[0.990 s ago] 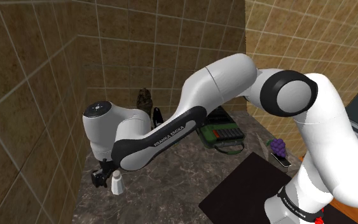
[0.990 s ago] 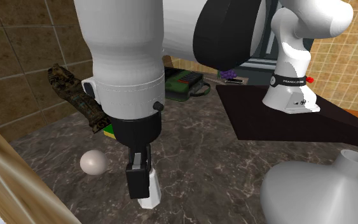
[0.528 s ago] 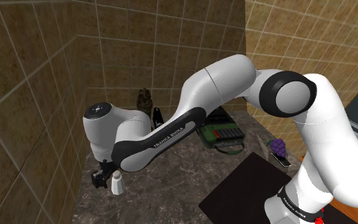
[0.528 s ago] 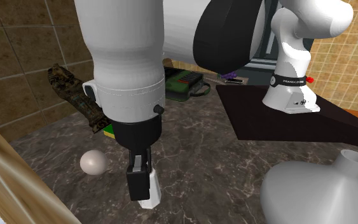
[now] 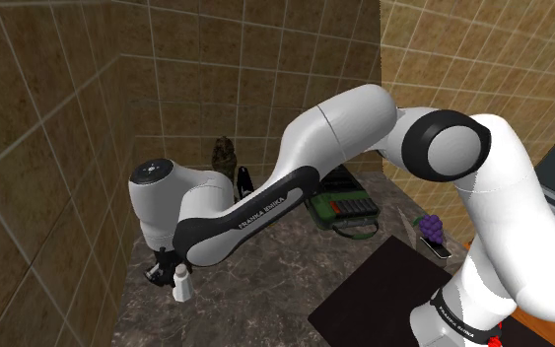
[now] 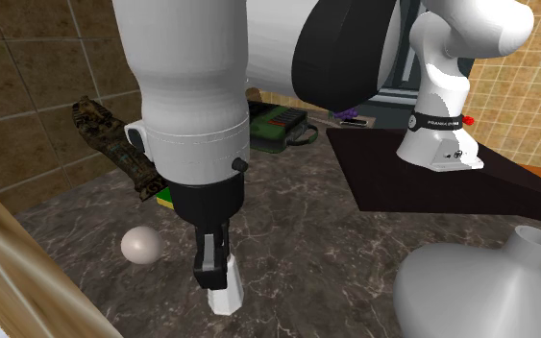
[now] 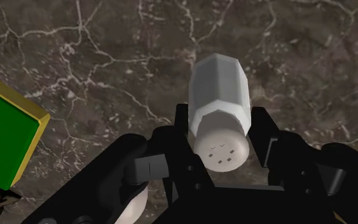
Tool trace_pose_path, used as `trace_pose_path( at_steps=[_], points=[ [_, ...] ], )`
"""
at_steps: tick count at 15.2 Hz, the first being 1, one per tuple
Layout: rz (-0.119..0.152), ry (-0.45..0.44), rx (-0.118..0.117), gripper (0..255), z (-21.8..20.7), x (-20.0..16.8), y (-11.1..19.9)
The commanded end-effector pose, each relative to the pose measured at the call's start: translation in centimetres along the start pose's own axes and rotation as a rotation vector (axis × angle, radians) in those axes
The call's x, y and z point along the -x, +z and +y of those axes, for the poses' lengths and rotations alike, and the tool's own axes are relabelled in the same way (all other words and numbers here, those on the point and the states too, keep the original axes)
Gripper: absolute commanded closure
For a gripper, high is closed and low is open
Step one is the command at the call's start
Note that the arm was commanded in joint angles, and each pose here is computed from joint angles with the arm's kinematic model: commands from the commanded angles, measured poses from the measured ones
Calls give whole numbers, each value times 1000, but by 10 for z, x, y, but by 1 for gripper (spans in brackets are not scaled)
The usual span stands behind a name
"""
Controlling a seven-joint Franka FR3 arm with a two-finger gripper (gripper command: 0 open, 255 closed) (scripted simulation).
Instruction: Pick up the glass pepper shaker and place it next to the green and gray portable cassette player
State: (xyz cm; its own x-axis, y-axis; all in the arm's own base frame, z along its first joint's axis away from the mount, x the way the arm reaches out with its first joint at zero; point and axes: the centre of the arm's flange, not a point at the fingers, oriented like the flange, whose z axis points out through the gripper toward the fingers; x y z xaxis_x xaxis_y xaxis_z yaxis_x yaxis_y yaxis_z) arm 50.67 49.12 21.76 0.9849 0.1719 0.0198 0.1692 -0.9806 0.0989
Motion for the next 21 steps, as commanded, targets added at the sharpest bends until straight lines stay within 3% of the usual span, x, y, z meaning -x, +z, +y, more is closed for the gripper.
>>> trace_pose_path(
  at_steps=[1,21],
  points=[
    [0,0,0,255,0,0,0],
    [0,0,0,255,10,-2,-100]
  ],
)
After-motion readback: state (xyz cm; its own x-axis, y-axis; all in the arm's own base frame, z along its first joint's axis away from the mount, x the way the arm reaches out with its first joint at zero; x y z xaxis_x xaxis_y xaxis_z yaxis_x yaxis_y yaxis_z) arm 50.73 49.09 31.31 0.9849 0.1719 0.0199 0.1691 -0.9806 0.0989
